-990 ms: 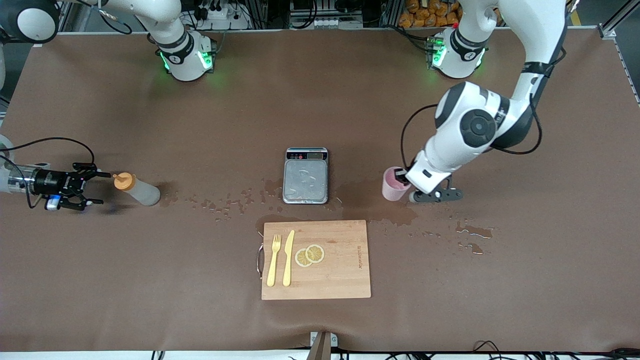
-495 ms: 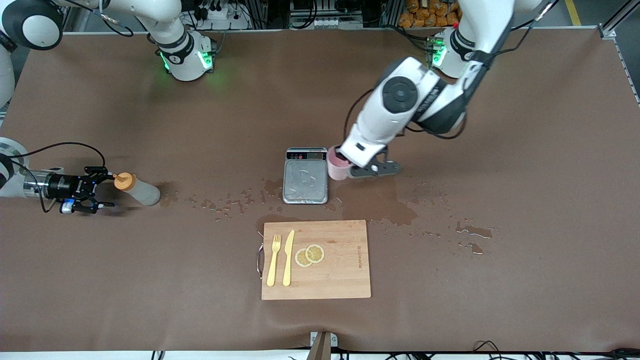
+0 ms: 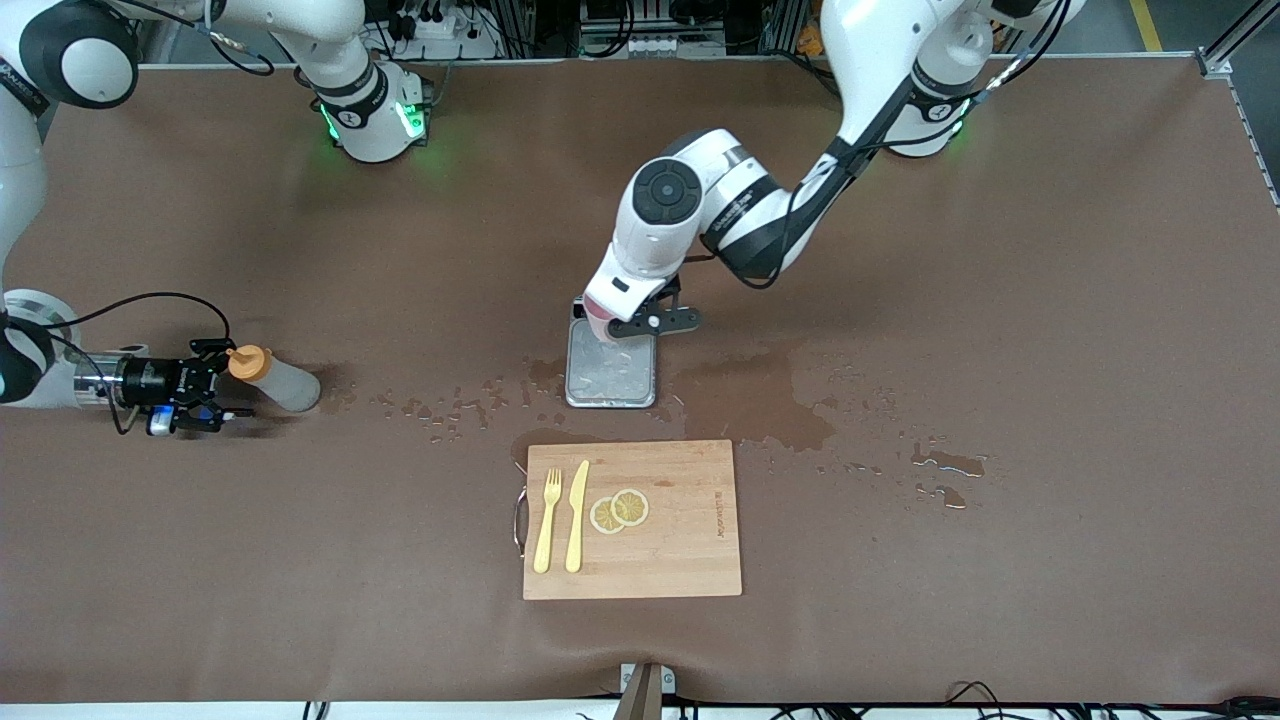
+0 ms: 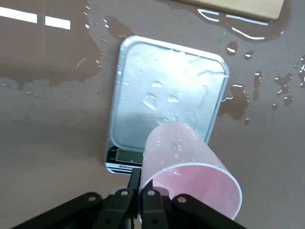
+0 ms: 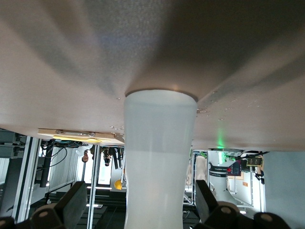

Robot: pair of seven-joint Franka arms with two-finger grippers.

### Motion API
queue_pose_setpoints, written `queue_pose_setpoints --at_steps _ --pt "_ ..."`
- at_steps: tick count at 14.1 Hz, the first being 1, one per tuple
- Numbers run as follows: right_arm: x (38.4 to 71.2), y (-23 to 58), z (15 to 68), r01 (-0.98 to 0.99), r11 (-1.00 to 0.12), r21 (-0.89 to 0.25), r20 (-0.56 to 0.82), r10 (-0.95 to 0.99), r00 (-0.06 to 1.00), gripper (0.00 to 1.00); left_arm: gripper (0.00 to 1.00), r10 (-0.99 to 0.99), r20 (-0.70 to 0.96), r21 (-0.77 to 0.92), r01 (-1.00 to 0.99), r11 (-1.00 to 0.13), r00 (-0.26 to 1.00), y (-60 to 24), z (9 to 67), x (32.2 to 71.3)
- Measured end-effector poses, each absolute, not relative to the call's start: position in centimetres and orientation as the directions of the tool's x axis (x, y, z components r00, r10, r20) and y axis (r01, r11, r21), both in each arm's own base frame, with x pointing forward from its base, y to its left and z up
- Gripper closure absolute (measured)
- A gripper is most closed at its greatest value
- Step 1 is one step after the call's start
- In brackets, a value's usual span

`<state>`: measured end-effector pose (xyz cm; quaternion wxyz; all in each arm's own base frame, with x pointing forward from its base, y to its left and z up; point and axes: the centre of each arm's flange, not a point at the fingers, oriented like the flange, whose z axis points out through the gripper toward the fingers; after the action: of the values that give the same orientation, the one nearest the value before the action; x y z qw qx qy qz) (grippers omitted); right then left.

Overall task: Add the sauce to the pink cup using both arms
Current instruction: 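Carry the pink cup onto the metal scale with the left gripper, then release the cup on the scale while the right gripper lifts the bottle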

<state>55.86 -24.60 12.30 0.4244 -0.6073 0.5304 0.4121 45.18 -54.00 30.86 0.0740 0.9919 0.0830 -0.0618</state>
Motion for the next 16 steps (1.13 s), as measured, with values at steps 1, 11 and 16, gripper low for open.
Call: queue_pose_setpoints --at_steps 1,11,16 --pt "55.9 -24.3 12.1 -0.994 -0.081 -0.075 -0.952 -0.292 0.096 0.0 0.96 0.154 -0.136 0.139 0.173 -0.975 0.979 -54.3 30.6 45.3" --pt "56.4 -22.4 11.8 -0.987 -0.126 -0.098 -0.954 -0.27 0.129 0.43 0.96 0.144 -0.124 0.112 0.158 -0.981 0.982 -53.3 27.1 47.9" --pt "56.4 -22.2 11.8 -0.986 -0.132 -0.102 -0.955 -0.263 0.134 0.49 0.96 0.15 -0.111 0.139 0.164 -0.977 0.983 -53.7 26.4 48.3"
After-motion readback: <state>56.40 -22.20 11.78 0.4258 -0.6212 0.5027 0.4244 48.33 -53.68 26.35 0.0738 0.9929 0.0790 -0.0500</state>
